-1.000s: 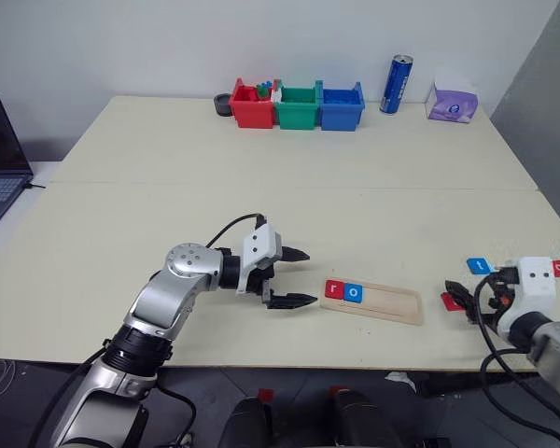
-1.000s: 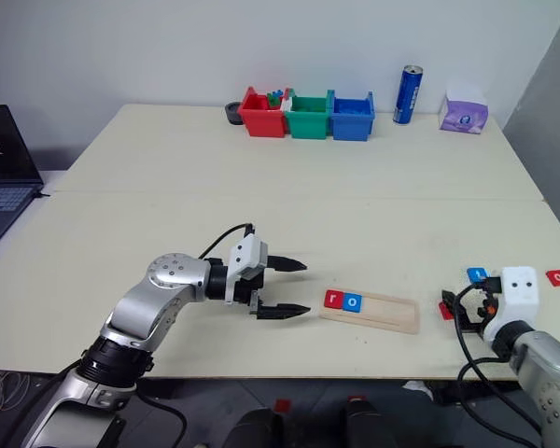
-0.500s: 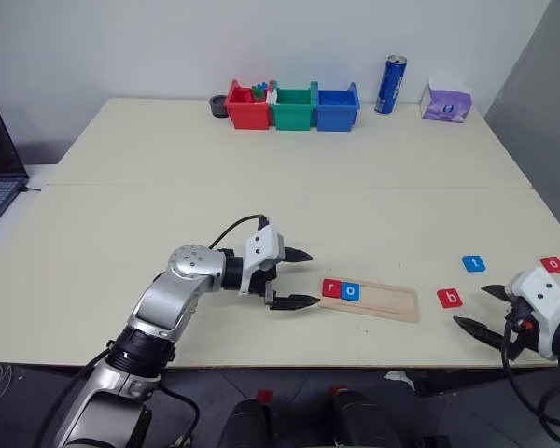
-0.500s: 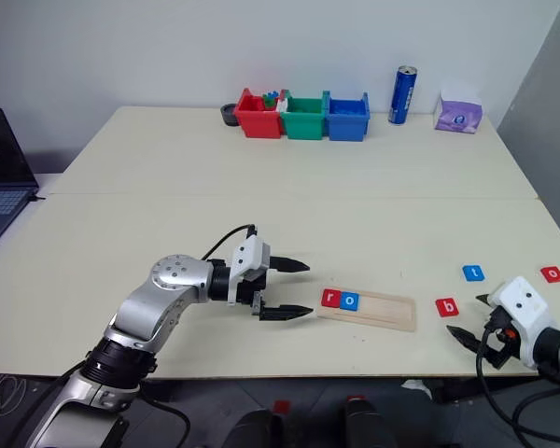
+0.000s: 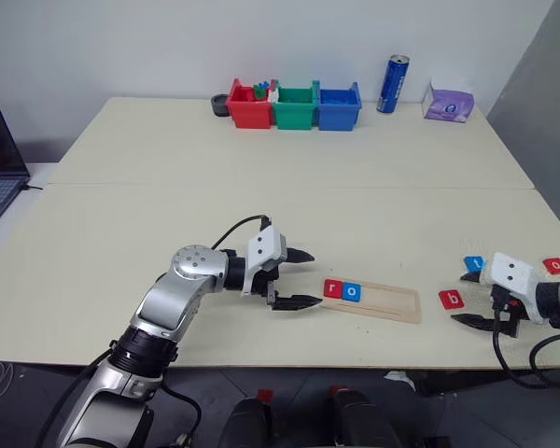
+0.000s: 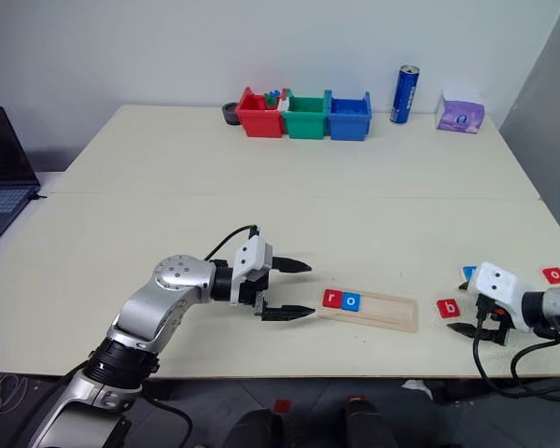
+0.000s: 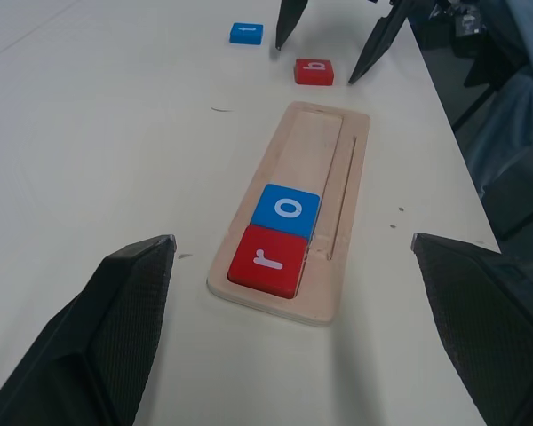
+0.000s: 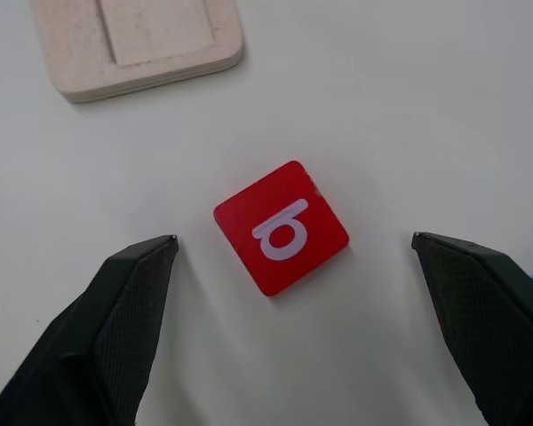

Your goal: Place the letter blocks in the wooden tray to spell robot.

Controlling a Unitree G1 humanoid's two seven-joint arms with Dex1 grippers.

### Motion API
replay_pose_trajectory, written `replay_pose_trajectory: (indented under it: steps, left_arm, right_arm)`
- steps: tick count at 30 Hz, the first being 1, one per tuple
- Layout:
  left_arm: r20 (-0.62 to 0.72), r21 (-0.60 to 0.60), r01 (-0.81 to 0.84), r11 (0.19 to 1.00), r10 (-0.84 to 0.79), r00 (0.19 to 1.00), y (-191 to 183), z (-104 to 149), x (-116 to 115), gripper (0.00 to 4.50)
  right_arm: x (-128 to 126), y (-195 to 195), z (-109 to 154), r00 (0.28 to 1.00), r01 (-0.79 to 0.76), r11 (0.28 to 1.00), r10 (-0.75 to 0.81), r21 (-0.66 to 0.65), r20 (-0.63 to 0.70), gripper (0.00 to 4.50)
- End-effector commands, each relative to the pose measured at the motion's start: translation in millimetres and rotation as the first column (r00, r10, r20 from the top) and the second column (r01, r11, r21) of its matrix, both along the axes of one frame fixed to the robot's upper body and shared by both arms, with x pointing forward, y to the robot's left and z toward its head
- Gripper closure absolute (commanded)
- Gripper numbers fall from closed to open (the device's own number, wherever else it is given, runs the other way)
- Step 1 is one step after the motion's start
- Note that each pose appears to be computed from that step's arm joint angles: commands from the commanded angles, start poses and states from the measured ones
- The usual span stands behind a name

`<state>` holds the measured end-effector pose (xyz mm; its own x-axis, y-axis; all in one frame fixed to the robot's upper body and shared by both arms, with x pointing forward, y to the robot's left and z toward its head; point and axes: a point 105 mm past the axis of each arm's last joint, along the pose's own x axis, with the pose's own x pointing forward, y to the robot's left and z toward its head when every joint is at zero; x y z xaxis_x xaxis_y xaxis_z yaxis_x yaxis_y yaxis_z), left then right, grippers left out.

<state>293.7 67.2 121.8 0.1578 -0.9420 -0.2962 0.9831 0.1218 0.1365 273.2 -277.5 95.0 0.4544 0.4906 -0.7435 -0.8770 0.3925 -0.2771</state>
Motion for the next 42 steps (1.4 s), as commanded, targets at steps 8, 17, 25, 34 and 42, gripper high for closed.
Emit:
replay_pose_trajectory:
  steps: [8, 17, 25, 34, 42]
  left_arm:
    - [0.056, -0.008, 0.018, 1.000, -0.018, 0.998, -4.3, 15.0, -3.2, 0.00]
    - [0.038, 0.010, -0.024, 1.000, 0.024, 0.999, 8.4, 9.0, -0.6, 0.00]
    - [0.014, 0.043, -0.093, 0.995, 0.092, 0.996, 34.9, 0.0, -0.5, 0.00]
    - [0.035, 0.043, -0.077, 0.996, 0.076, 0.997, 30.5, 3.4, 0.1, 0.00]
    - [0.036, 0.036, -0.039, 0.999, 0.037, 0.999, 24.0, 3.1, -7.2, 0.00]
  right_arm:
    - [6.4, 4.9, -6.3, 0.994, -0.075, 0.997, 0.075, 0.003, -0.077, 1.27]
    - [1.8, 10.5, 14.6, 0.997, -0.033, 0.994, 0.039, 0.100, -0.062, 3.04]
    - [-26.3, 84.4, 42.3, 0.990, -0.137, 0.961, 0.139, 0.239, 0.011, 3.04]
    - [0.0, 118.0, 25.0, 0.991, -0.133, 0.969, 0.127, 0.208, 0.041, 3.04]
    - [7.0, 118.0, 12.6, 0.988, -0.155, 0.978, 0.156, 0.143, 0.003, 3.04]
